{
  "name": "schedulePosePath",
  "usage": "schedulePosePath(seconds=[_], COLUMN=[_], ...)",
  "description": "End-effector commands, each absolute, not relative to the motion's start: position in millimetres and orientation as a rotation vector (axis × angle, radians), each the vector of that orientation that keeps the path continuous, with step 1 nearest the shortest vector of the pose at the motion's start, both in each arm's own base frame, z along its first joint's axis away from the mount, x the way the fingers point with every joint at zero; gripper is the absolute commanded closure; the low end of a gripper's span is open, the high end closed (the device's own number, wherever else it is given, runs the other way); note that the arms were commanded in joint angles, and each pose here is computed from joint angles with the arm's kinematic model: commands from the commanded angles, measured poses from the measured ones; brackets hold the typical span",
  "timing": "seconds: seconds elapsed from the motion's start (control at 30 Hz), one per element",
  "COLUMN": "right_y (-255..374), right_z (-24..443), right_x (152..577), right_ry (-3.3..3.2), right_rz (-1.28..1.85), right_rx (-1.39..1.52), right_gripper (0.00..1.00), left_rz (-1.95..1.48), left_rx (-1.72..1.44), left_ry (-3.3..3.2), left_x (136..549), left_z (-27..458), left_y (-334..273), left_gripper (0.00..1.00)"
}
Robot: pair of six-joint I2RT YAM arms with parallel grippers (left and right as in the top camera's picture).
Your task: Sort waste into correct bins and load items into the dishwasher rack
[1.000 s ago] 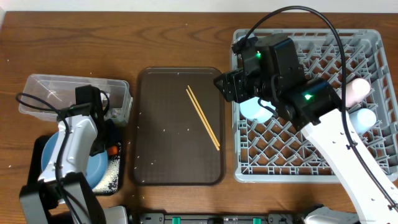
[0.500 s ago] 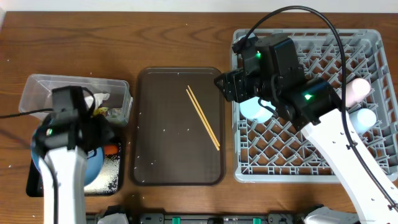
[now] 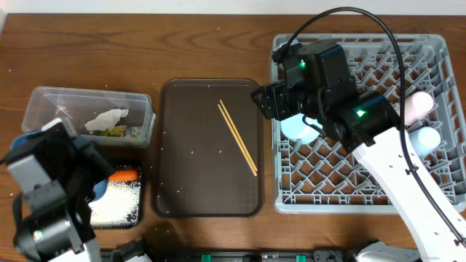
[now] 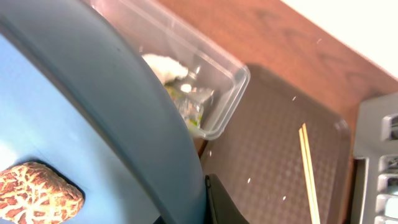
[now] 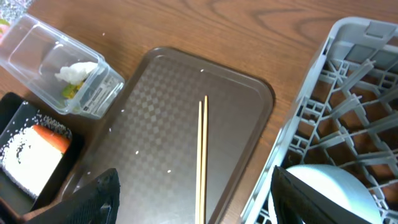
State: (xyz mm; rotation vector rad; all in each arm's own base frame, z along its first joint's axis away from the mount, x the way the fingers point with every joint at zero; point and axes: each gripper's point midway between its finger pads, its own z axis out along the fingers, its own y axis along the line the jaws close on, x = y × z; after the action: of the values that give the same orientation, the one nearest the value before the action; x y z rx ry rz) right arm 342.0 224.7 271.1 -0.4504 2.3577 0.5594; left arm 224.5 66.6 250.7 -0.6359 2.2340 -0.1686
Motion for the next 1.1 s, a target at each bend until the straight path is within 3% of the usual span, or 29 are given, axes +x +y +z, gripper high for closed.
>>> schedulePosePath(seconds=[0.0, 0.2, 0.67, 1.07], right_y=[223, 221, 220, 218], right_z=[273, 269, 267, 264], right_x=[340, 337, 335, 332], right_ry=[2.360, 2.382, 2.393, 2.412], right_rz=[0.556, 0.550, 0.547, 0.542], right_rx=[-0.448, -0.449, -0.450, -0.451], right_gripper=[0.30, 0.29, 0.29, 0.29], left_rz=[-0.141, -0.100, -0.521, -0.898], left_rx=[-0.518, -0.444, -0.434, -0.210], left_ry=[2.149, 2.079, 2.097, 1.862], left_x=[221, 220, 237, 230], left_z=[277, 293, 214, 262], left_y=[67, 69, 41, 3], left_gripper=[0.94, 0.94, 0.94, 0.94])
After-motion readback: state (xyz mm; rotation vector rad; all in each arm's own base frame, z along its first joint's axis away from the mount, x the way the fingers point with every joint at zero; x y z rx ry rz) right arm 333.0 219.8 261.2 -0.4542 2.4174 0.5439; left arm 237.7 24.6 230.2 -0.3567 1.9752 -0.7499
